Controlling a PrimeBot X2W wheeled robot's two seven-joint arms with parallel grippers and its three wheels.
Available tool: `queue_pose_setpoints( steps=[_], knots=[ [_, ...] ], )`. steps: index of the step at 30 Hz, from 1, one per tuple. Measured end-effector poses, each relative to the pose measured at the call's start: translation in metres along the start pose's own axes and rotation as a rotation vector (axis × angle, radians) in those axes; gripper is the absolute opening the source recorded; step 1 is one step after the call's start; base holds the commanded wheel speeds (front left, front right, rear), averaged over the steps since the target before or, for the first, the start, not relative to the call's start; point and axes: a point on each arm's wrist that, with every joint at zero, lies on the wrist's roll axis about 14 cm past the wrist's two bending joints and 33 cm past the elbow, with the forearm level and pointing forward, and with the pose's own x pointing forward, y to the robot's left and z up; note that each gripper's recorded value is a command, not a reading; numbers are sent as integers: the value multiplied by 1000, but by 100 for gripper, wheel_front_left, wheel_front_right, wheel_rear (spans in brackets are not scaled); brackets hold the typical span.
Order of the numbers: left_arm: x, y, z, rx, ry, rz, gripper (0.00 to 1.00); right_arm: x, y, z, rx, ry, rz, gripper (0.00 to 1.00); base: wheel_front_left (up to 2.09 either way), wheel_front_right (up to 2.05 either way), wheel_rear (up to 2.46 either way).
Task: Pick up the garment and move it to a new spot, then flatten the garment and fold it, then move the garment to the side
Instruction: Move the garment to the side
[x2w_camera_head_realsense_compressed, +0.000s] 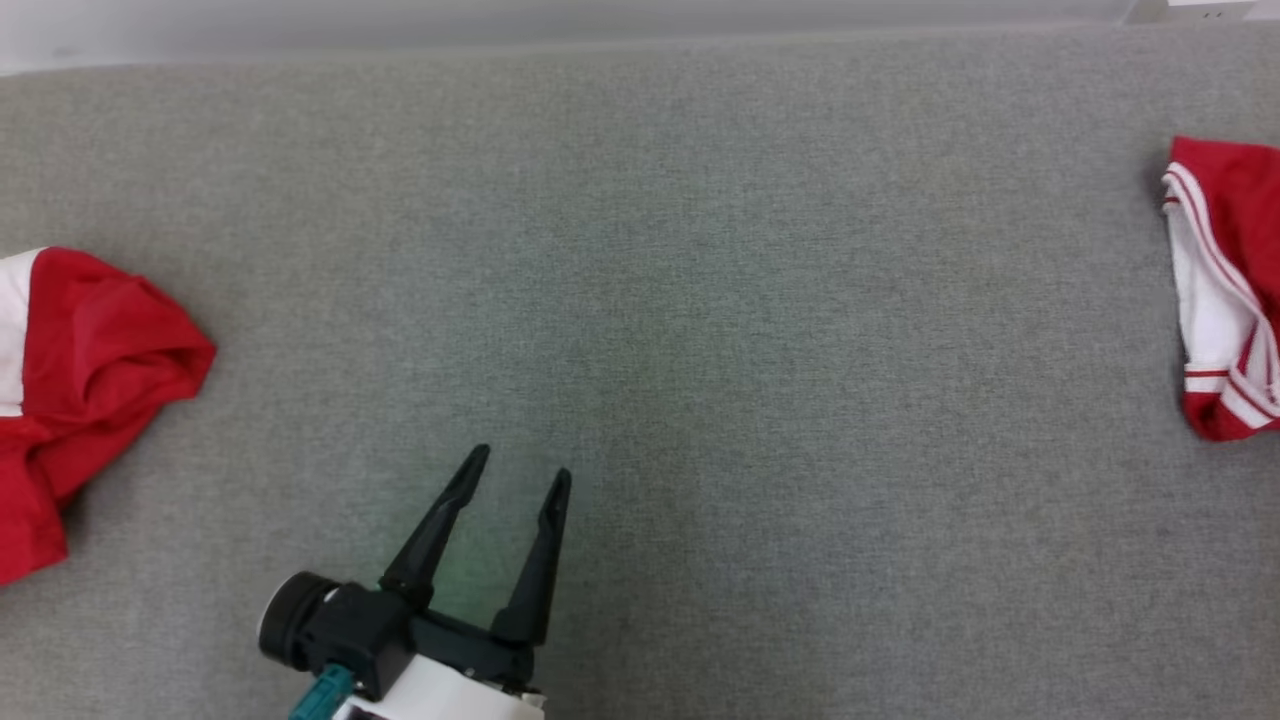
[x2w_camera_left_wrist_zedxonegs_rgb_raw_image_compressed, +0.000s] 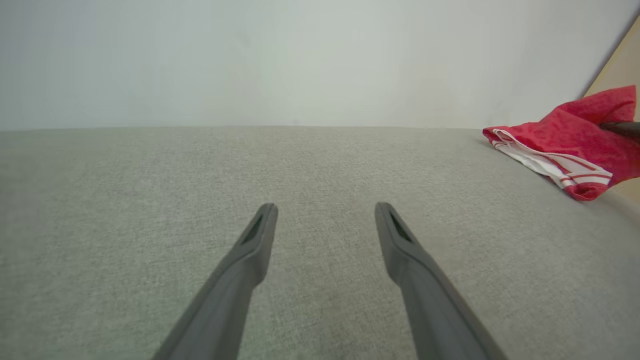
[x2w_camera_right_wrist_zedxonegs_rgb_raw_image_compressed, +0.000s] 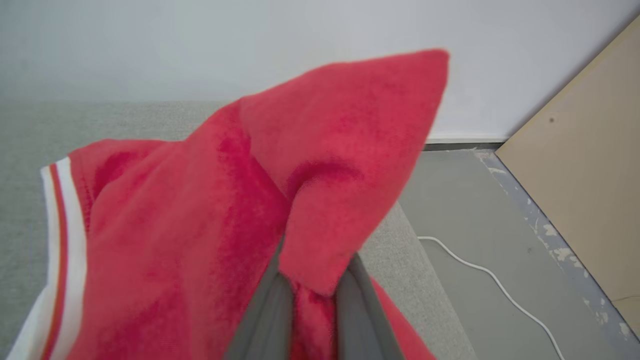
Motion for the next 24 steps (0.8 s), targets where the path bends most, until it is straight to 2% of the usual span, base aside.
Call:
queue_pose_setpoints(
  steps=[1, 9, 17, 24],
  knots=[
    [-1, 2, -1, 0, 3, 6, 100, 3, -3, 3, -17, -10, -12, 100, 0, 0, 0],
    [-13, 5, 3, -2, 5, 31, 100, -10, -24, 46, -112, -211, -85, 100, 0, 0, 0],
    [-36, 1, 22, -8, -31, 61, 100, -50, 25, 71, -145, -380, 29, 100, 0, 0, 0],
    [-68, -1, 38, -1, -65, 120, 100, -113, 59, 54, -124, -491, 133, 100, 0, 0, 0]
  ],
)
